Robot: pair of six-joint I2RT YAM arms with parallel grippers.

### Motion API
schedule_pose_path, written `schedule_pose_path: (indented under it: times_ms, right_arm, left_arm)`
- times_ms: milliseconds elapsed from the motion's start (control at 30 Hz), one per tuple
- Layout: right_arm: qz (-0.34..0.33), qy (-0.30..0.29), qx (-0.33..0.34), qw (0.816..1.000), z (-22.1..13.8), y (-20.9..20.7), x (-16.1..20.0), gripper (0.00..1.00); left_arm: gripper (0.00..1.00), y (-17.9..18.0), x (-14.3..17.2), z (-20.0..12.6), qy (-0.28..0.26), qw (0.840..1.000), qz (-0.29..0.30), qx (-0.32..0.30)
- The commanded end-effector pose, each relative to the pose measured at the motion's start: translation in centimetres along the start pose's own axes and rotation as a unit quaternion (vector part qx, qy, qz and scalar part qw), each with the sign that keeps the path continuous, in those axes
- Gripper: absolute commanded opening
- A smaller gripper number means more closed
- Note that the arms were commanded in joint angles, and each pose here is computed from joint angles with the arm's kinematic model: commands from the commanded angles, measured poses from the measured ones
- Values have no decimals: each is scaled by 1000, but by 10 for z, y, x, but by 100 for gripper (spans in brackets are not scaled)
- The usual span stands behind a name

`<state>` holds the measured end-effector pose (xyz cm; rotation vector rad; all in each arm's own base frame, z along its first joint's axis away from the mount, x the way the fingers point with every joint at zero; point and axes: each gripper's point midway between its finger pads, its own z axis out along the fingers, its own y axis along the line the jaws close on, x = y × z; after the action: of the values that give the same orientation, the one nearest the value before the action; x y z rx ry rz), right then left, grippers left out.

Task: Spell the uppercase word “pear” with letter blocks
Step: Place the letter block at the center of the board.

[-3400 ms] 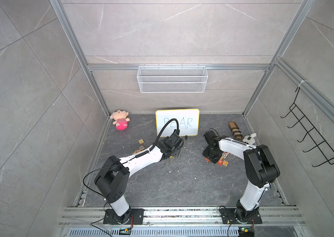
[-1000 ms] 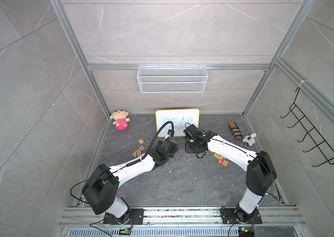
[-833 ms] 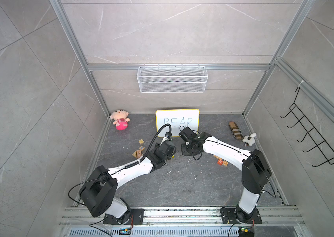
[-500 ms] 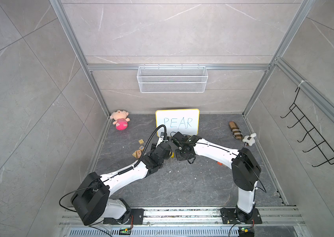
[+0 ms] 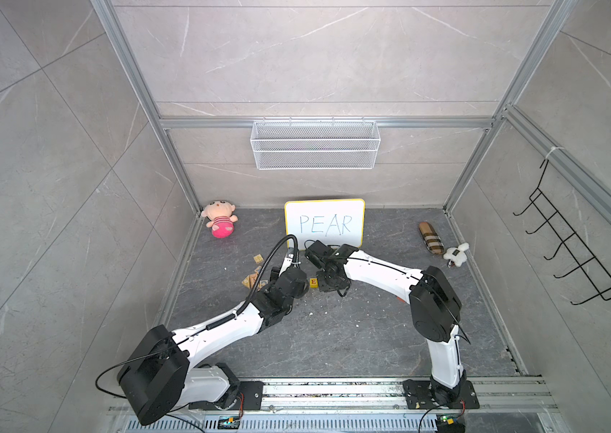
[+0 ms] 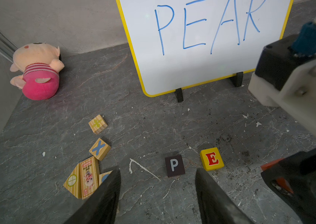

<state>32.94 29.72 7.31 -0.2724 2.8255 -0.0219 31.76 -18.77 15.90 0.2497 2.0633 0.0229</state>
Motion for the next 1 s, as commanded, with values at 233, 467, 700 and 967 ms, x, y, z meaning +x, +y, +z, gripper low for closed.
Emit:
schedule_pose_path:
  times_ms: [233,467,700,967]
  right_arm:
    - [26,34,-4,999,30,-16,-3,17]
    - [25,40,-24,999,45,-8,-10,17]
    - [25,39,-15,999,59,-8,-12,17]
    - [22,39,-5,999,68,-14,-16,17]
  left_arm:
    - [64,20,-16,-24,-50,998,-35,-7]
    - [64,20,-13,-25,-43,998,-42,-1]
    - [64,18,-20,-27,-44,998,-35,3]
    - [64,15,-20,-24,-40,999,-32,5]
